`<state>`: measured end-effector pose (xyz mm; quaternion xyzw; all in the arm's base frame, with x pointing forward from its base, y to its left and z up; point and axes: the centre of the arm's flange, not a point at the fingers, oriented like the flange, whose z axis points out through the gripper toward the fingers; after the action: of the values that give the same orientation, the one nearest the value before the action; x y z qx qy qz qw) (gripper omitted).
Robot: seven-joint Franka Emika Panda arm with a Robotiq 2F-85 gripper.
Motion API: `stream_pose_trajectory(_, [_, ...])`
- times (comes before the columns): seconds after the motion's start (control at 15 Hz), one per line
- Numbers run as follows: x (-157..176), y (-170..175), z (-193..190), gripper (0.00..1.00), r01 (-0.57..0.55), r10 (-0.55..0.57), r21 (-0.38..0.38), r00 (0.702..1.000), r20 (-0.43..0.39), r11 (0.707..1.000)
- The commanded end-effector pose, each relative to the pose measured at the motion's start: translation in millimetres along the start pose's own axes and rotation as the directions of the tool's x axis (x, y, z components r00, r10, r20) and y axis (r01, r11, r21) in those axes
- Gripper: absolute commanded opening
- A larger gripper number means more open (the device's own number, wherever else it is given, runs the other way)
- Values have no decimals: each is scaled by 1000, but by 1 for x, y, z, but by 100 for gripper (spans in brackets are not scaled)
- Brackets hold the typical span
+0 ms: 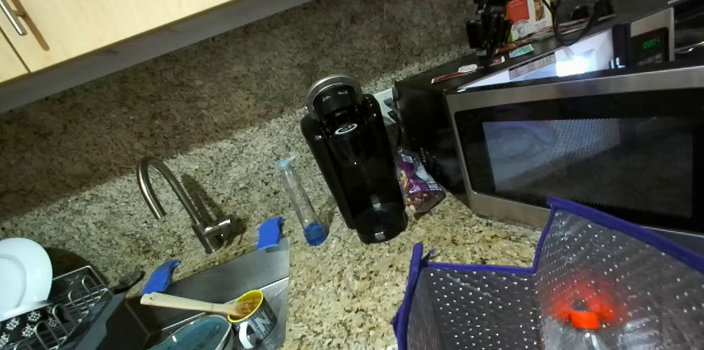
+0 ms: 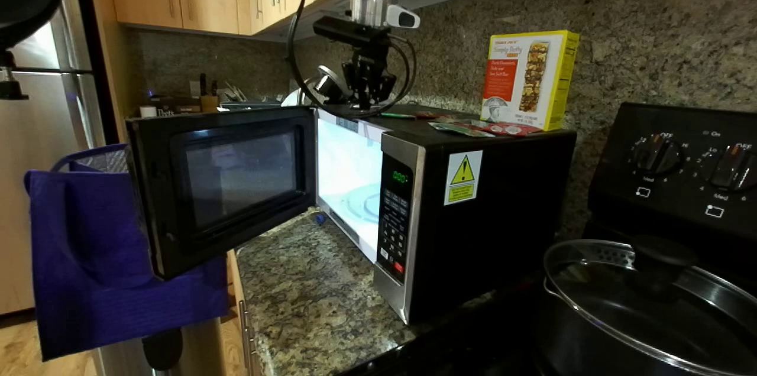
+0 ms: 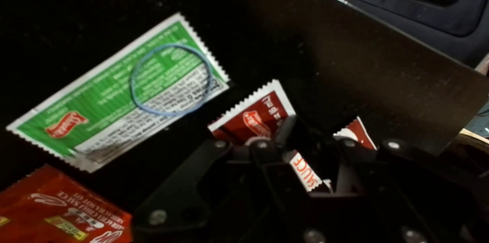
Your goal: Pick up one sachet from the top of the microwave and put it in the blue bag then close the microwave door
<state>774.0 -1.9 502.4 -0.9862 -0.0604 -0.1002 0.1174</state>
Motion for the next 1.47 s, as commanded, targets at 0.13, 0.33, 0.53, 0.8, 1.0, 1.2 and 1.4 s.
stream_pose_trajectory(0.13, [-1,9,-2,47,6,-6,-16,1000,7,1000])
stream_pose_trajectory(0.33, [4,7,0,66,24,-23,-35,1000,20,999])
stream_pose_trajectory(0.53, [7,5,1,85,33,-32,-34,999,35,999])
stream_pose_trajectory(0.8, [3,3,0,100,8,-6,-37,999,52,999])
stream_pose_trajectory(1.0, [0,2,-3,100,18,-16,-38,999,52,999])
stream_pose_trajectory(1.2, [0,1,-2,100,16,-12,-47,997,71,999])
stream_pose_trajectory(1.4, [-3,-2,1,100,48,-45,-22,992,120,999])
